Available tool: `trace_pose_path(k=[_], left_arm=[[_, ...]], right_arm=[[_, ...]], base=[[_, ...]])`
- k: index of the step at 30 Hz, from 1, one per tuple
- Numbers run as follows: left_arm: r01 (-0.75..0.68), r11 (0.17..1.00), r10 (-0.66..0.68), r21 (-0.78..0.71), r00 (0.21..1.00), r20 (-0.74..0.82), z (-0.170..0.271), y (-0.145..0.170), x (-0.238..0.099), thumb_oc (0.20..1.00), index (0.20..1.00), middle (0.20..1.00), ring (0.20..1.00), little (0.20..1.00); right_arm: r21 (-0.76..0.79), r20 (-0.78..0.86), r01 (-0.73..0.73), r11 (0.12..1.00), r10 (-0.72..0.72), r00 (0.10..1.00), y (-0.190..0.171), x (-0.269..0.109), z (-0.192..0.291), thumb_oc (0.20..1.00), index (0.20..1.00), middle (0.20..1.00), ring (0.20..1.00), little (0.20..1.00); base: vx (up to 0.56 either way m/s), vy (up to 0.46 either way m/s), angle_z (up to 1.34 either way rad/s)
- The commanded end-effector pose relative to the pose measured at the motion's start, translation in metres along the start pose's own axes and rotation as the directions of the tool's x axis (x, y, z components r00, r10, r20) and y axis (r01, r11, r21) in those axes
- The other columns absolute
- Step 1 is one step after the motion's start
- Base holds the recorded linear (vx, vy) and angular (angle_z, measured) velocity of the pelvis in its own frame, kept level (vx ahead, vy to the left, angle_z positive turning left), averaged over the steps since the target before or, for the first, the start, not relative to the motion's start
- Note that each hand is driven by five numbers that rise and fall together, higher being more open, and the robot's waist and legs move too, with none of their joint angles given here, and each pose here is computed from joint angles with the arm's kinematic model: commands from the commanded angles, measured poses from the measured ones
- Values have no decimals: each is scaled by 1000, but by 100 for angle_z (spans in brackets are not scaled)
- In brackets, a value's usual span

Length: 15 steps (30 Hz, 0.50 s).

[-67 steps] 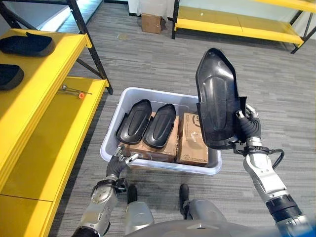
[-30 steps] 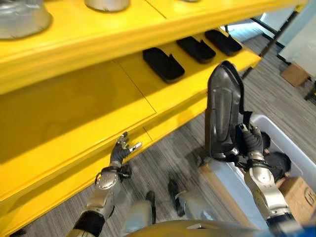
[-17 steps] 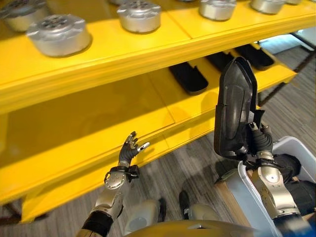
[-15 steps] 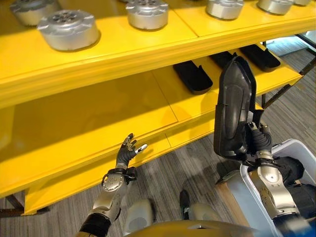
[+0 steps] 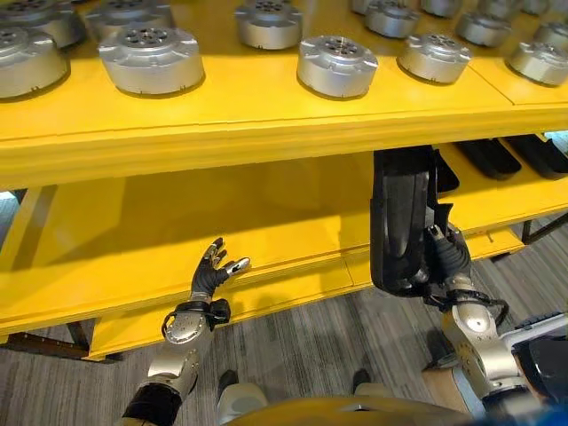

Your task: Move parts from the plastic box to the shelf.

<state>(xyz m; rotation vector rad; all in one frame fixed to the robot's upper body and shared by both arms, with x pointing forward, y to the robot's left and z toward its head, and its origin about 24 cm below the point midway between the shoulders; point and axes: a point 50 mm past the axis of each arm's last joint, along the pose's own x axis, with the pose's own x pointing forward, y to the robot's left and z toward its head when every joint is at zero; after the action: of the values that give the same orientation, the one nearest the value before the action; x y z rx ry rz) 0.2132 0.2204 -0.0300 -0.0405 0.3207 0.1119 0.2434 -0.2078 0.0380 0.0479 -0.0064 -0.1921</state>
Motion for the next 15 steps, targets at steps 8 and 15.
trace_pose_path(k=[8,15], left_arm=[[67,998,-66,-13,995,73,14,-16,0,1000,1000,1000,1000,1000],[96,995,-96,-3,992,76,19,-19,1,1000,1000,1000,1000,1000]], right_arm=[[35,169,-106,994,99,981,30,43,48,200,200,200,200,200],[89,149,-142,986,127,981,73,79,61,200,200,200,200,200]], base=[[-2,36,16],[-51,-15,15]])
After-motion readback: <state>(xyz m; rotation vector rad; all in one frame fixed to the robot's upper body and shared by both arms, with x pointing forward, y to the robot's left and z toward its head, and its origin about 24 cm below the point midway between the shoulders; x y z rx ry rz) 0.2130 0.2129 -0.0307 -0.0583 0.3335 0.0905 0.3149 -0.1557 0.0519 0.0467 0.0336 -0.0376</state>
